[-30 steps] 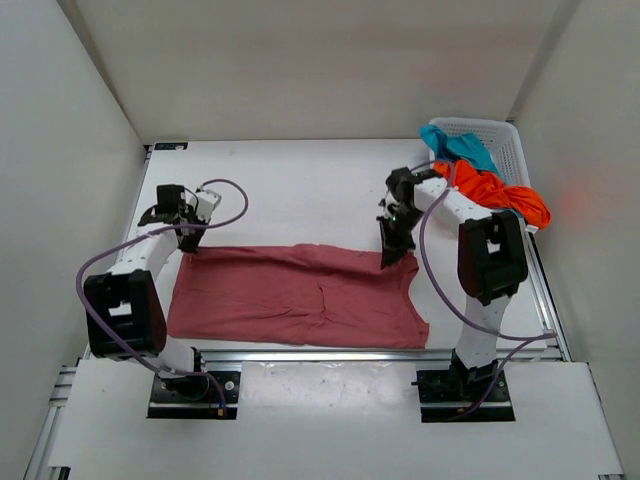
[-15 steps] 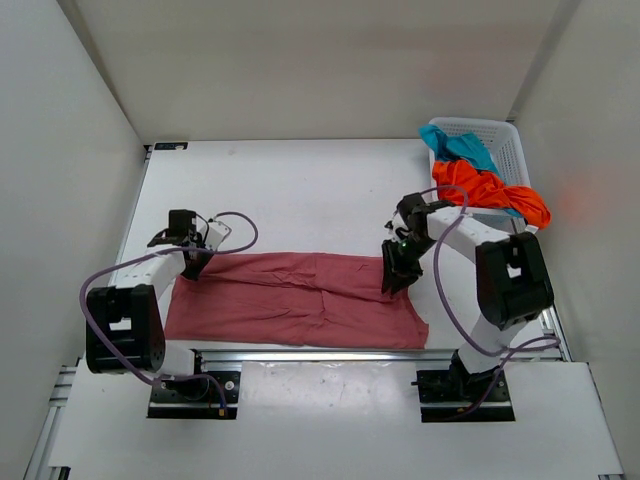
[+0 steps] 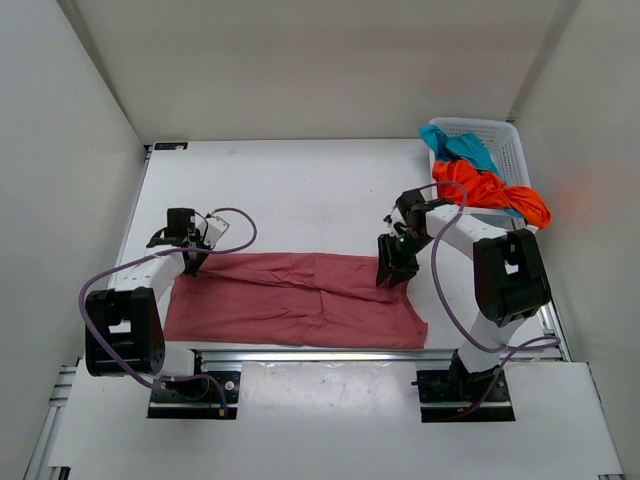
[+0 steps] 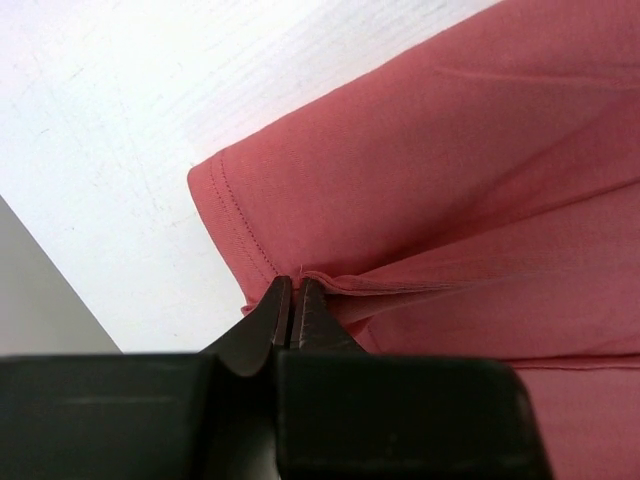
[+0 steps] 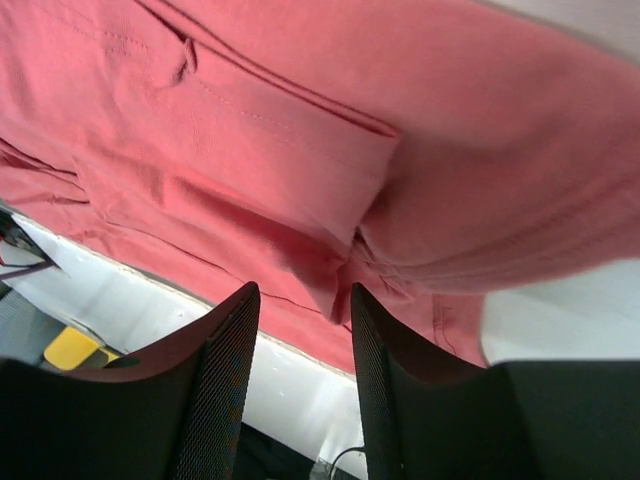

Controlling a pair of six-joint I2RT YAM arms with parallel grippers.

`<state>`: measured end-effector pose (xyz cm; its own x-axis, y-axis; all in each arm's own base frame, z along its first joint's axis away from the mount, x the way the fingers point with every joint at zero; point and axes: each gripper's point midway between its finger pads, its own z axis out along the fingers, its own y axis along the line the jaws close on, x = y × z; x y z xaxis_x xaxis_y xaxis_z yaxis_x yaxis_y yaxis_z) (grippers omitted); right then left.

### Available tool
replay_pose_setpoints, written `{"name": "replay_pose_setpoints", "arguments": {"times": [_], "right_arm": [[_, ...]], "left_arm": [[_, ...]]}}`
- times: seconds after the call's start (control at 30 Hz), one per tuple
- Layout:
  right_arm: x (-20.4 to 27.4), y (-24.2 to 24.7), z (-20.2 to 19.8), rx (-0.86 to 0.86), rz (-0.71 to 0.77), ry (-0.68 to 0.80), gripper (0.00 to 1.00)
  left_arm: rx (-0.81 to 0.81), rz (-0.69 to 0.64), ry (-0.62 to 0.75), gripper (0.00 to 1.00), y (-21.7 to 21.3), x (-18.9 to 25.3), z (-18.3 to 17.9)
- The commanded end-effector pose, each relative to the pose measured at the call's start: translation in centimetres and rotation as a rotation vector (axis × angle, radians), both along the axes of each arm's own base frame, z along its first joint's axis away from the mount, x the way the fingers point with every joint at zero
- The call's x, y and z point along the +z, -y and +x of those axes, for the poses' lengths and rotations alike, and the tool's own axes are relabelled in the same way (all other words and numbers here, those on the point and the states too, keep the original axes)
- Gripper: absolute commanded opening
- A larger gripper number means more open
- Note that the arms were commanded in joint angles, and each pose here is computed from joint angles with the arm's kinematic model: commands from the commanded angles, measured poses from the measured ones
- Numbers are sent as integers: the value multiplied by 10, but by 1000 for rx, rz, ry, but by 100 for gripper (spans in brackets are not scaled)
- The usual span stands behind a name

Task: Fold and stack the t-shirts
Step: Fold the other side of the tshirt into a rectangle

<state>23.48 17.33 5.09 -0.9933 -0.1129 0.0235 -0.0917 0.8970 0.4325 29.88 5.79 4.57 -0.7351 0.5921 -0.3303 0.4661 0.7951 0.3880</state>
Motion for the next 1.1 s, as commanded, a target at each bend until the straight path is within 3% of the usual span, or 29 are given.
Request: {"name": "replay_pose_setpoints", "arguments": {"times": [0.0,0.3,0.37,0.43,0.6,0.87,1.0,1.07], "right_arm": [[-5,-10,-13,43,17,-50,47],[-21,-7,-42,83,5,-202,35],[-20,-2,-38,61,8,-190,13],[-15,-1,-37,45,17,-179,0],[8,11,-25,9,27,-127,0],[-7,8,-67,100,27,-227,0],[-8,10,-66,94,37,-229,0],[-8,14,-66,84,31,-244,8]], "left_arm": [[13,12,84,0,-2,19,14],[13,28,103,0,-5,20,18],[11,30,100,0,-6,20,17],[1,40,103,0,-5,22,18],[-14,57,134,0,-9,34,26],[-58,56,64,0,0,19,2],[-93,63,19,0,3,10,-14],[-105,65,-14,2,3,6,-22]]}}
